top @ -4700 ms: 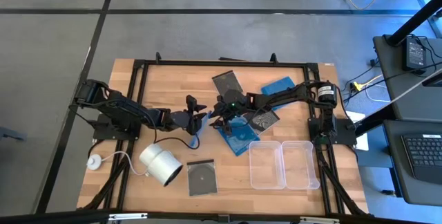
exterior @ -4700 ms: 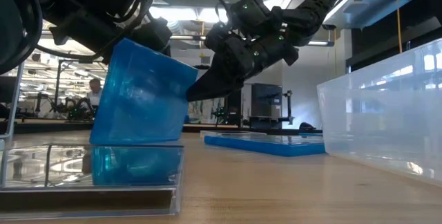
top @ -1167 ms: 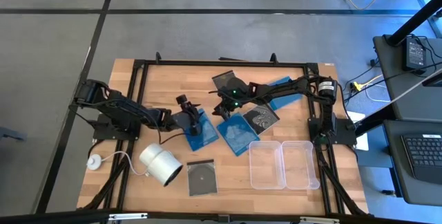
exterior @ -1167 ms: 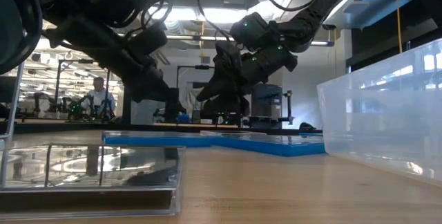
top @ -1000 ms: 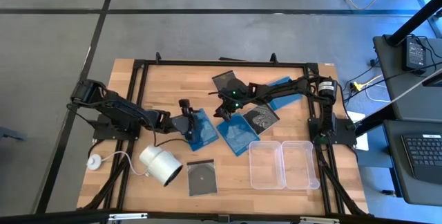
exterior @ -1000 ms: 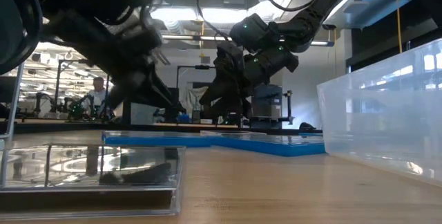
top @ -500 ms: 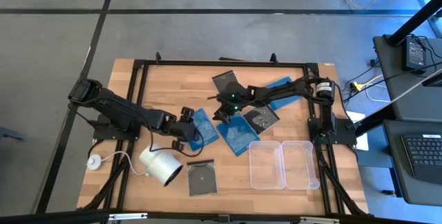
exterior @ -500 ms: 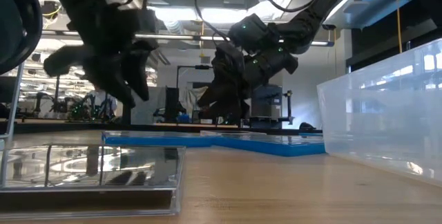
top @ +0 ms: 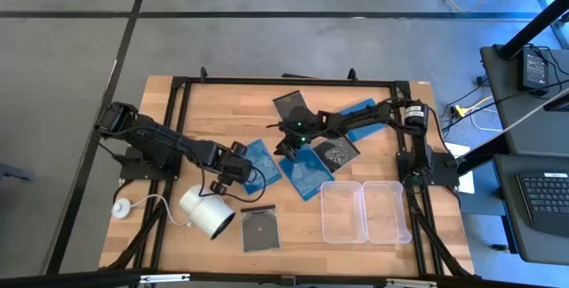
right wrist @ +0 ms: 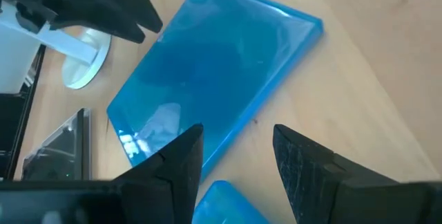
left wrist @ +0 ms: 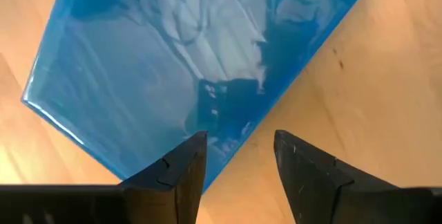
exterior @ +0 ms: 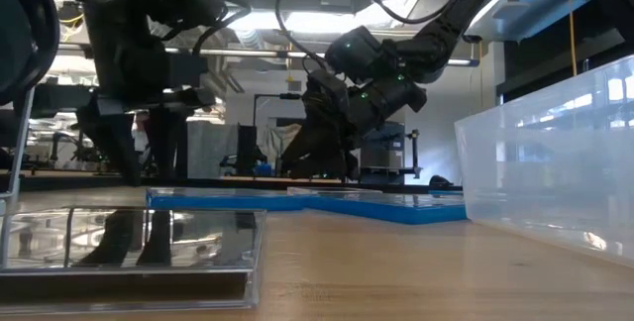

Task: Pick & place jewel cases by type
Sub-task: Put the top left blue CD case into the right transparent bin

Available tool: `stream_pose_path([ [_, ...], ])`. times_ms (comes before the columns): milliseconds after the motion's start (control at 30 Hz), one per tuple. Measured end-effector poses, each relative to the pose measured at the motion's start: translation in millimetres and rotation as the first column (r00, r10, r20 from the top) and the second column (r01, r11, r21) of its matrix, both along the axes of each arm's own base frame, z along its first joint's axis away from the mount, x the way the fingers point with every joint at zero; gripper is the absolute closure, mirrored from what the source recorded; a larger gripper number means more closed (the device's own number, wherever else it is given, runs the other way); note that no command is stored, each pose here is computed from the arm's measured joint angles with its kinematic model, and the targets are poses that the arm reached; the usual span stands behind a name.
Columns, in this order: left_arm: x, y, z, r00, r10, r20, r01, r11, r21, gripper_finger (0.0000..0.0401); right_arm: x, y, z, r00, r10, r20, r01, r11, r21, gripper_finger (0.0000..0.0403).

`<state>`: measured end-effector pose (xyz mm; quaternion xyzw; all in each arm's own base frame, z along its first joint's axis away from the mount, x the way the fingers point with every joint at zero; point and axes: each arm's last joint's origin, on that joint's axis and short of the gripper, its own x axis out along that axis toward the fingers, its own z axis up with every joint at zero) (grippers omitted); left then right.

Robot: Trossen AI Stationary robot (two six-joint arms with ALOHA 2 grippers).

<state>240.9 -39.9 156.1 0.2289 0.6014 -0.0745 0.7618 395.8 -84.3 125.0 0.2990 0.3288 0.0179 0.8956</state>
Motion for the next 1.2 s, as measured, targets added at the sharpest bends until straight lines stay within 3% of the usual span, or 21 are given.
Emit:
stream_pose_path([
  [100, 2.0, -0.5, -4.2, 0.999, -0.040, 0.013, 0.040, 0.999, 0.004, 0.0233, -0.2, -0.6, -0.4, 1.000, -0.014, -0.006, 0.014, 1.000, -0.007, 0.0224],
  [433, 7.7, -3.7, -31.8, 0.969, -0.208, -0.131, 0.227, 0.962, 0.152, 0.0233, 0.0, -1.7, -4.1, 0.999, -0.047, -0.021, 0.046, 0.998, -0.035, 0.0224],
  [733, 20.2, -4.0, -29.8, 0.965, -0.262, -0.004, 0.257, 0.941, 0.219, 0.0233, 12.7, -4.0, -37.3, 0.998, -0.015, -0.063, 0.016, 1.000, 0.002, 0.0224],
  [933, 23.0, -4.9, -31.0, 0.956, -0.295, 0.002, 0.287, 0.933, 0.219, 0.0233, 21.3, -6.0, -34.4, 0.999, -0.002, -0.052, 0.002, 1.000, 0.008, 0.0224],
  [1200, 32.8, -6.7, -29.1, 0.950, -0.295, 0.105, 0.259, 0.928, 0.268, 0.0233, 24.9, -7.0, -31.2, 0.999, 0.019, -0.045, -0.018, 0.999, 0.027, 0.0224],
])
